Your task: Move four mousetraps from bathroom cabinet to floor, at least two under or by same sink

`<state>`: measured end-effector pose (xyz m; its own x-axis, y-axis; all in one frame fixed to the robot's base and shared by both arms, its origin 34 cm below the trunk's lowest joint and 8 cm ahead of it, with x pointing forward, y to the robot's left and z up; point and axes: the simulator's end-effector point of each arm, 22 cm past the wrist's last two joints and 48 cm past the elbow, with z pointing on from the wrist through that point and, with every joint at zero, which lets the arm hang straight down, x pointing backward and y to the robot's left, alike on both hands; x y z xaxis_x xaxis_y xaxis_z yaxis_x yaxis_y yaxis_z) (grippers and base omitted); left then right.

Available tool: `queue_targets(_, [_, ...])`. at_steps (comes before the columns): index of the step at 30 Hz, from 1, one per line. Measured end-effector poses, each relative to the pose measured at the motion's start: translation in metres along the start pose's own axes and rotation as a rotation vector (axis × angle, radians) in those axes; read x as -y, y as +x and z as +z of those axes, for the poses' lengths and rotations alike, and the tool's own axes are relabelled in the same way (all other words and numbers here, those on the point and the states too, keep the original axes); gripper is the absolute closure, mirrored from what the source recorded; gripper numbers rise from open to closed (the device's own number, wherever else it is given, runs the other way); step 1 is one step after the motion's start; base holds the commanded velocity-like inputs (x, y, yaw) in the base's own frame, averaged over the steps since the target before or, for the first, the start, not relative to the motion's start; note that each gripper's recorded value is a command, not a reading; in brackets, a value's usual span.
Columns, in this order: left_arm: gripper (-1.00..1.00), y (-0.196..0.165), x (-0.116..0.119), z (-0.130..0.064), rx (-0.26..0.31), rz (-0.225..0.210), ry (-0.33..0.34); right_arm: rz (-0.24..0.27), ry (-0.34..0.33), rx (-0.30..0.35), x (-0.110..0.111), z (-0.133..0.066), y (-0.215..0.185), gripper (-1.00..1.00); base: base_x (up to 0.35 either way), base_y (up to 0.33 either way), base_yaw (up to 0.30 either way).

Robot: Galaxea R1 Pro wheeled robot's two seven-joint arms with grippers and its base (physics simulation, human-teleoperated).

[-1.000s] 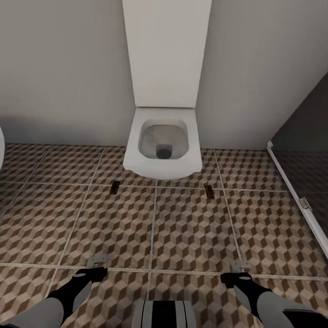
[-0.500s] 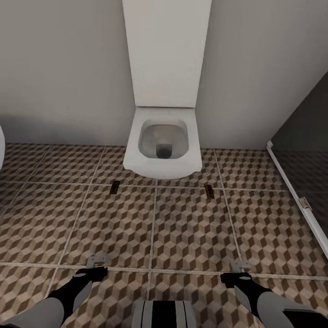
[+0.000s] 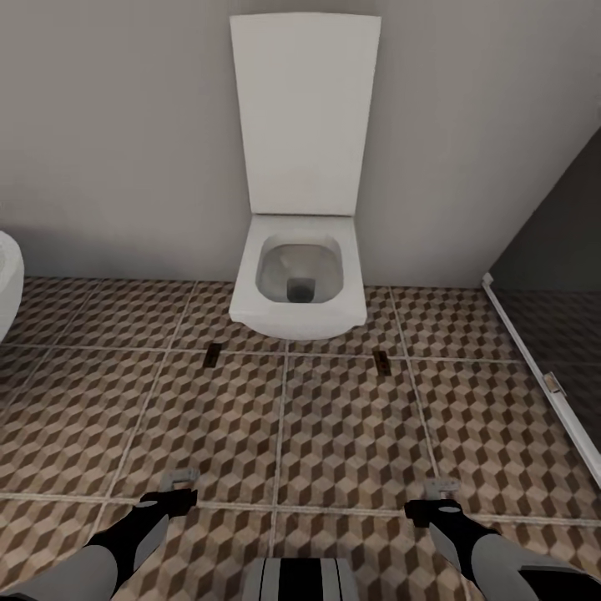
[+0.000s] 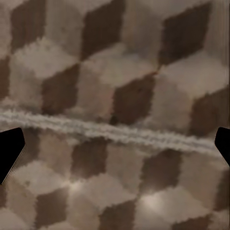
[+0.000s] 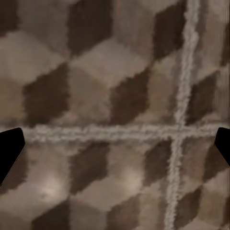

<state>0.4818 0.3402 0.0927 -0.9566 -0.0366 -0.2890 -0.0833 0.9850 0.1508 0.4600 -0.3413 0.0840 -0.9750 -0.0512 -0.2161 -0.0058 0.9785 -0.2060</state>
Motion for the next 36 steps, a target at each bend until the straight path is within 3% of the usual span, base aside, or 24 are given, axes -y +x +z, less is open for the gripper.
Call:
queue_targets(12, [-1.0, -0.026, -0.002, -0.015, 0.053, -0.008, 0.002, 0.01, 0.003, 0.048, 0.004, -0.015, -0.023, -1.0, 0.0, 0.0, 0.0])
queue_targets(23, [-1.0, -0.027, -0.002, -0.015, 0.058, -0.009, 0.001, 0.01, 0.003, 0.047, 0.004, -0.015, -0.023, -1.0, 0.0, 0.0, 0.0])
queue_targets(36, [-1.0, -0.051, -0.003, -0.032, 0.105, -0.019, 0.006, 0.018, 0.004, 0.098, 0.009, -0.032, -0.048, -1.0, 0.0, 0.0, 0.0])
